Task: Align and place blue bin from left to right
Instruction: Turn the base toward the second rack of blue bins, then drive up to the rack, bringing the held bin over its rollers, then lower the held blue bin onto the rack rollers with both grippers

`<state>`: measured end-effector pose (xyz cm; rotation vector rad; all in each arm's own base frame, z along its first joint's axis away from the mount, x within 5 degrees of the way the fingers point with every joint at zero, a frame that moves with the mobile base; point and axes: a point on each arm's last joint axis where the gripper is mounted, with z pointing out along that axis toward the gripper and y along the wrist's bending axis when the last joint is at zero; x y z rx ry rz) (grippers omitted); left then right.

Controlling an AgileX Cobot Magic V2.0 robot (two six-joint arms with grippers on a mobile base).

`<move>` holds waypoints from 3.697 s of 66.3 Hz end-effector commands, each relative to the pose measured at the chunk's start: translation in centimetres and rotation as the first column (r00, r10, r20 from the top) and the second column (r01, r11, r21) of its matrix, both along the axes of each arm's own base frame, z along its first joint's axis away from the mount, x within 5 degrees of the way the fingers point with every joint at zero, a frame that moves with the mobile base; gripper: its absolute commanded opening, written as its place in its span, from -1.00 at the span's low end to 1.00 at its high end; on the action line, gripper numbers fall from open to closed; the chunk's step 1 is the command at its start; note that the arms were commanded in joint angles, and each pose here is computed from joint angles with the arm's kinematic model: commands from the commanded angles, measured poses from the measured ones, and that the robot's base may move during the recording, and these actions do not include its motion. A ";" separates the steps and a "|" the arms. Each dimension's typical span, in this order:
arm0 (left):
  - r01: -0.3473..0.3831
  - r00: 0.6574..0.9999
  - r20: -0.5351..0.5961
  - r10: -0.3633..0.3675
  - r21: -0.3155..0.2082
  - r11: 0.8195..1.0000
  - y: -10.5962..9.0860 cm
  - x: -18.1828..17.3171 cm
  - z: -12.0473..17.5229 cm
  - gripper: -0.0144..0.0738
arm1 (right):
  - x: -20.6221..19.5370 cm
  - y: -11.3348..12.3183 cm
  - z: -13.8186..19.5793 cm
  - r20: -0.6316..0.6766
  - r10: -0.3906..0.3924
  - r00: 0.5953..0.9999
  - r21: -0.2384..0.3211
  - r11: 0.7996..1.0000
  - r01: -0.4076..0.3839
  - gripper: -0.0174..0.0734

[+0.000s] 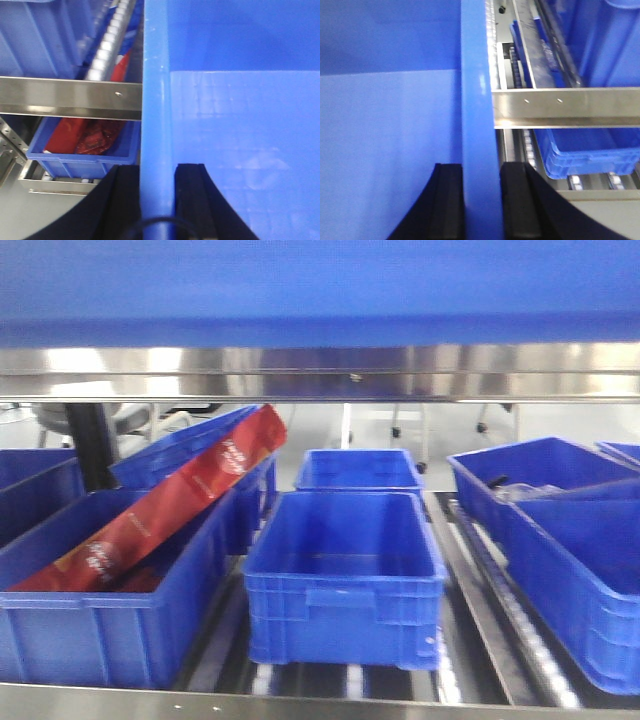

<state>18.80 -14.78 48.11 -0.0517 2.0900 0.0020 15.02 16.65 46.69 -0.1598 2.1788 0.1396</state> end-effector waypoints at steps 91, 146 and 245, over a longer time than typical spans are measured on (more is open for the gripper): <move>0.091 0.995 0.044 -0.089 -0.068 0.993 -1.2 -0.1 0.6 -0.92 | 0.0 2.6 1.5 0.152 0.182 0.971 0.153 0.967 -0.205 -0.80; 0.091 0.995 0.044 -0.089 -0.068 0.993 -1.2 -0.1 0.6 -0.92 | 0.0 2.6 1.5 0.152 0.182 0.971 0.153 0.967 -0.205 -0.80; 0.095 0.995 0.036 -0.093 -0.075 0.993 -1.2 -0.2 0.5 -0.92 | -0.1 2.8 1.4 0.142 0.194 0.971 0.168 0.962 -0.217 -0.80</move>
